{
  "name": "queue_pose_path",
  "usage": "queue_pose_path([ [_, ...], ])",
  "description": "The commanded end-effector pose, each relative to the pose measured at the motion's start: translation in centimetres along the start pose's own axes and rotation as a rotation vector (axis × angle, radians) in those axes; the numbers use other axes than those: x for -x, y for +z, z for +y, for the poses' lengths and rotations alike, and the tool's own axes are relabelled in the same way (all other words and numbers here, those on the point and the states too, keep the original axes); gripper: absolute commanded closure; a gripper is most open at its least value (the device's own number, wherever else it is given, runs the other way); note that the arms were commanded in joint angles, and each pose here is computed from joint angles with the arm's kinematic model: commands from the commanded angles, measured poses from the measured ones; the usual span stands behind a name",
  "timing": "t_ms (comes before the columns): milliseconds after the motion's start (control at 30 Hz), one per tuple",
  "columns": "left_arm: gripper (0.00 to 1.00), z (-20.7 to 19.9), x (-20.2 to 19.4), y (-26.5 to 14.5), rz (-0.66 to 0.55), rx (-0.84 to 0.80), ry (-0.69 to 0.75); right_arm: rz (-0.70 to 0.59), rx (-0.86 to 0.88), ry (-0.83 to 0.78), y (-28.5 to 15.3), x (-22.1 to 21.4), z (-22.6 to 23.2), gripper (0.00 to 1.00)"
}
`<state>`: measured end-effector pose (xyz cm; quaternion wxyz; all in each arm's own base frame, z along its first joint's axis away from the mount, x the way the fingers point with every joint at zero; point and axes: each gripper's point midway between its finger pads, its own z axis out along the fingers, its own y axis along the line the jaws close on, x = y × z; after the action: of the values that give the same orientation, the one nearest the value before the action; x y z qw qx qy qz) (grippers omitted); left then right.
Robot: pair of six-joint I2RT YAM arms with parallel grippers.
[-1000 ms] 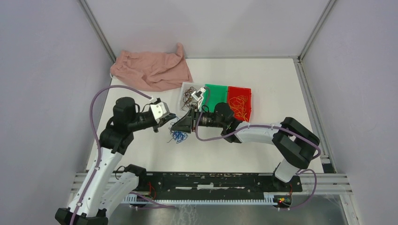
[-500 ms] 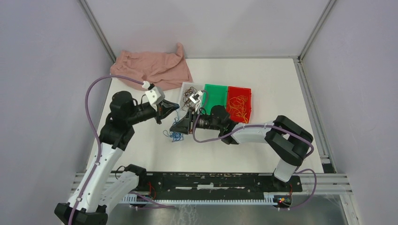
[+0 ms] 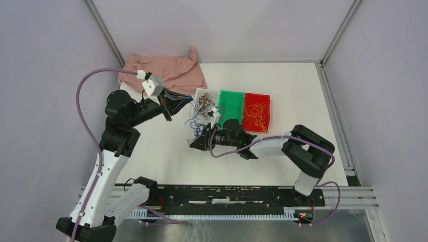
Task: Untangle the cables
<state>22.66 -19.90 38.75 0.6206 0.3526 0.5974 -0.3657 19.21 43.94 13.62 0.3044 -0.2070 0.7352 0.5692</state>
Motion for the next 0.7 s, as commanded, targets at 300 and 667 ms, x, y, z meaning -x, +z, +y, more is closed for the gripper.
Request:
queue_pose_path([
  [300, 0.97, -2.9, 9.9, -1.7, -0.17, -0.052, 0.148, -0.021, -0.081, -0.033, -1.5, -1.2, -2.0, 0.66],
  [667, 0.97, -2.9, 5.6, -2.1, -0.076, -0.064, 0.174, -0.101, -0.03, -0.213, -7.3, 4.9, 5.8, 0.45],
])
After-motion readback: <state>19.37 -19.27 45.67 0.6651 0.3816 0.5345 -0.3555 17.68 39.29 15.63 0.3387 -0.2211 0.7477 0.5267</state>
